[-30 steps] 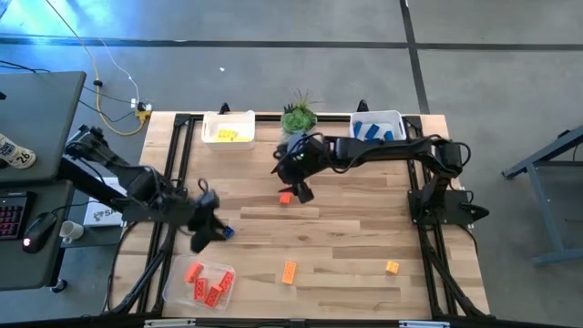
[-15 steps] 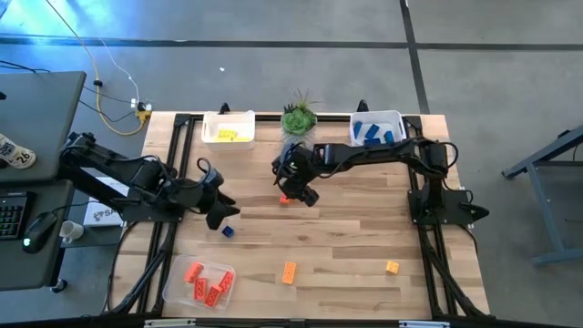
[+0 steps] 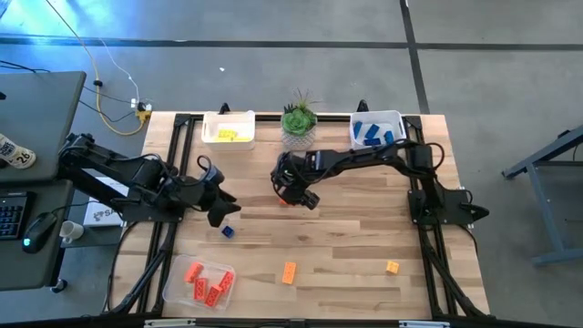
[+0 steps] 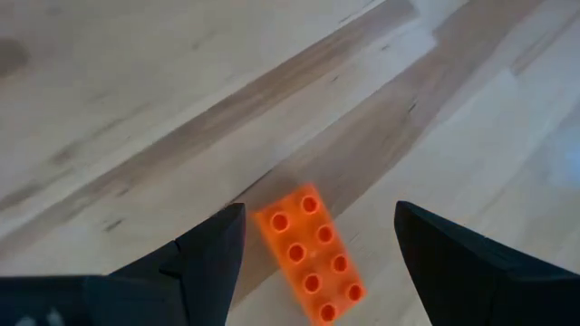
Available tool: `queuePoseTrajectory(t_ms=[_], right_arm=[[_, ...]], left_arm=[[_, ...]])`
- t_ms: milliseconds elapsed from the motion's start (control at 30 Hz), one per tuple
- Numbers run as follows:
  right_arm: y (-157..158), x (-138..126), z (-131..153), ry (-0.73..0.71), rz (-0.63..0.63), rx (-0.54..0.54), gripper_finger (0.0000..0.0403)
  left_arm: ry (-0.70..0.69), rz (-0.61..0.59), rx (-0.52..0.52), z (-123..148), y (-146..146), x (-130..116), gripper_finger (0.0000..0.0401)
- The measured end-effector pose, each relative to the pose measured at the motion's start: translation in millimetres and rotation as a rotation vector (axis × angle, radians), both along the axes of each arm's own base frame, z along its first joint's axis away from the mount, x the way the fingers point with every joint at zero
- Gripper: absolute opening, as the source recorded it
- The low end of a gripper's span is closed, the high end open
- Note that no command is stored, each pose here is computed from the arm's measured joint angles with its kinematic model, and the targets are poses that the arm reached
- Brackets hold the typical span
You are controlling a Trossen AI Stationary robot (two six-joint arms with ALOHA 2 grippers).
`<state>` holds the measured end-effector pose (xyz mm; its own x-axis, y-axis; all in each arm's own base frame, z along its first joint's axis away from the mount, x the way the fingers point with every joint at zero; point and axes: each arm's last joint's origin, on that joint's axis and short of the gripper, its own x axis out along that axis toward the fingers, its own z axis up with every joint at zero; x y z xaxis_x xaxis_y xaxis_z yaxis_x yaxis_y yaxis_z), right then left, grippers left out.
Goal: Sort & place blocks by color
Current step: Put the orange game piece into the transparent bin
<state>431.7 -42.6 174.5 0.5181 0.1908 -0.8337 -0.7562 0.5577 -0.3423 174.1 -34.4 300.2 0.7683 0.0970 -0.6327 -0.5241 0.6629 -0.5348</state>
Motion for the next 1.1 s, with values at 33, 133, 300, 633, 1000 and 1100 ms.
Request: queuePoseTrajectory(t_ms=[33,133,300,633,1000,1100], right_arm=[[0,1,-2,-0.004,0.009,-0.01,0.027],[-1,2,-10,0.012,0.025,-0.029,0.027],[-1,4,-20,0.032,0.037,-0.035,0.027],[-3,9,-44,0.072,0.022,-0.058,0.0266],[-3,6,-46,0.137,-0.111,-0.004,0.0116],[-4,6,-47,0.14,-0.147,0.007,0.0109]], left_arm=[[0.001,0.001,0.0,0,0,0,0.0195],[0.0,0.002,-0.002,0,0,0,0.0195],[-0.001,0.013,-0.012,0,0,0,0.0195],[-0.004,0.028,0.001,0,1,0,0.0195],[-0.006,0.034,0.041,0,1,0,0.0195],[-0.009,0.049,0.054,0,2,0,0.0195]])
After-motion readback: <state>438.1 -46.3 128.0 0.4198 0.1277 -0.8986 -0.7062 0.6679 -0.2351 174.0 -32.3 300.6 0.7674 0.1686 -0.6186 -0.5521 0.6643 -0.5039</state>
